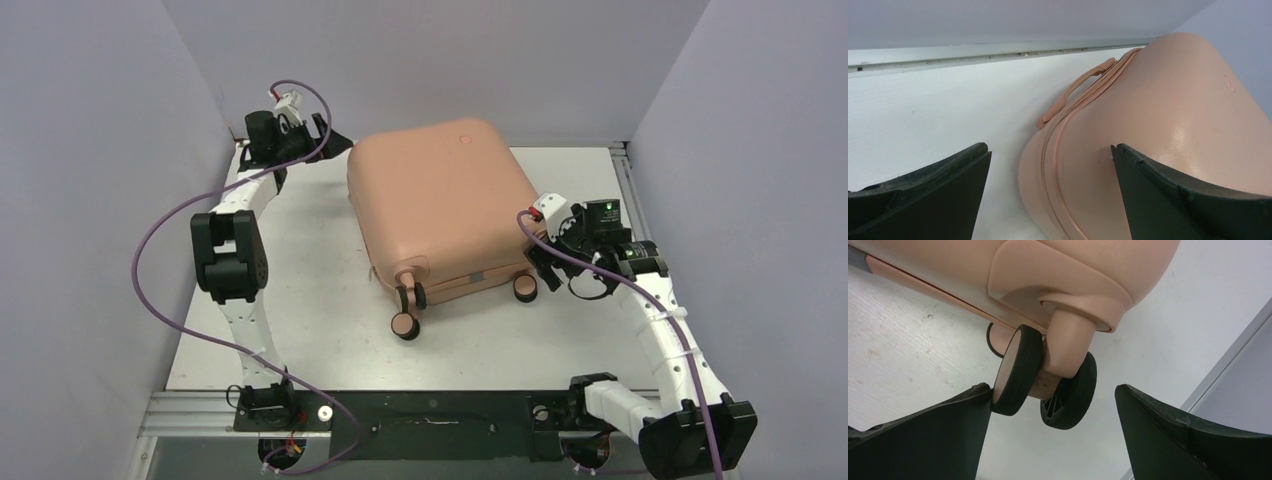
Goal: Pack the luggage
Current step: Move the luggage to the center of the board.
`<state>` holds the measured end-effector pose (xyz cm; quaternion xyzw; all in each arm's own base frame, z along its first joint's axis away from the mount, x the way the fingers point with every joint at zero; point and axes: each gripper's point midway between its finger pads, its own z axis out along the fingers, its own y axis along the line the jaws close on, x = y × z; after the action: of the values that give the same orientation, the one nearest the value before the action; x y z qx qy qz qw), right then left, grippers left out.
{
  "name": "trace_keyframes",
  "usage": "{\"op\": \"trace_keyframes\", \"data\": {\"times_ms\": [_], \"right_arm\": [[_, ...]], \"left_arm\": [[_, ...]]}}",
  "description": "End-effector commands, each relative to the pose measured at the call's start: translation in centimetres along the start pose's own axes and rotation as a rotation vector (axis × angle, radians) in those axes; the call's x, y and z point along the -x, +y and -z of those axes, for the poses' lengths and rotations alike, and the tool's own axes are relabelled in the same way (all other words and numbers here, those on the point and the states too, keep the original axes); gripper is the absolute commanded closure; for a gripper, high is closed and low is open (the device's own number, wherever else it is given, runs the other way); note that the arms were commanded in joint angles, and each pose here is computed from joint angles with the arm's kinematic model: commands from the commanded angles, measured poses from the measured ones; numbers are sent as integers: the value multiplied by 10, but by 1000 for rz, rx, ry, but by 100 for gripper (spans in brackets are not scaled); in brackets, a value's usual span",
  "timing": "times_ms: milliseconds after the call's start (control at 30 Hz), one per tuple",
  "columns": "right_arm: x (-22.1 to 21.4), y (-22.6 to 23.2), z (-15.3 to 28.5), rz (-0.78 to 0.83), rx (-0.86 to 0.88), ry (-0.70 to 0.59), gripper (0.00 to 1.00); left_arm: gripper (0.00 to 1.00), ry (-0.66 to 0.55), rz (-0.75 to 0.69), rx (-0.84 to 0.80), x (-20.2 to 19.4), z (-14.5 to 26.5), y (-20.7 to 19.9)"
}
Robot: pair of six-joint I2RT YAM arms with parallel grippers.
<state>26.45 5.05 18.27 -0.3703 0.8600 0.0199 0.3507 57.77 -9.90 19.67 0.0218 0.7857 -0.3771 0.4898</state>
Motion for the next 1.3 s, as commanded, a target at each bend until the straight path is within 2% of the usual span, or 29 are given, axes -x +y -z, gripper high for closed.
{"op": "trace_keyframes", "data": {"times_ms": [0, 133, 200, 433, 700, 867, 1133, 1267], "right_arm": [[32, -38, -5, -99, -186, -126, 6], [34, -53, -13, -164, -271, -155, 6], [33, -66, -13, -199, -337, -157, 7], [16, -122, -6, -345, -444, -181, 6], [19, -152, -48, -343, -398, -138, 6], [38, -175, -78, -354, -349, -156, 6], [81, -191, -112, -377, -258, -203, 6], [90, -198, -100, -415, -288, -227, 7]], "left_arm": [[4, -38, -51, -139, 11, -20, -24], [4, -9, -18, -241, -3, -31, -35], [4, 23, -14, -303, -19, -41, -52], [4, 88, 28, -373, -54, -37, -70], [4, 140, 96, -402, -94, -11, -79], [4, 174, 136, -429, -118, 4, -91], [4, 174, 163, -458, -128, 25, -111], [4, 144, 147, -429, -119, 28, -114]]}}
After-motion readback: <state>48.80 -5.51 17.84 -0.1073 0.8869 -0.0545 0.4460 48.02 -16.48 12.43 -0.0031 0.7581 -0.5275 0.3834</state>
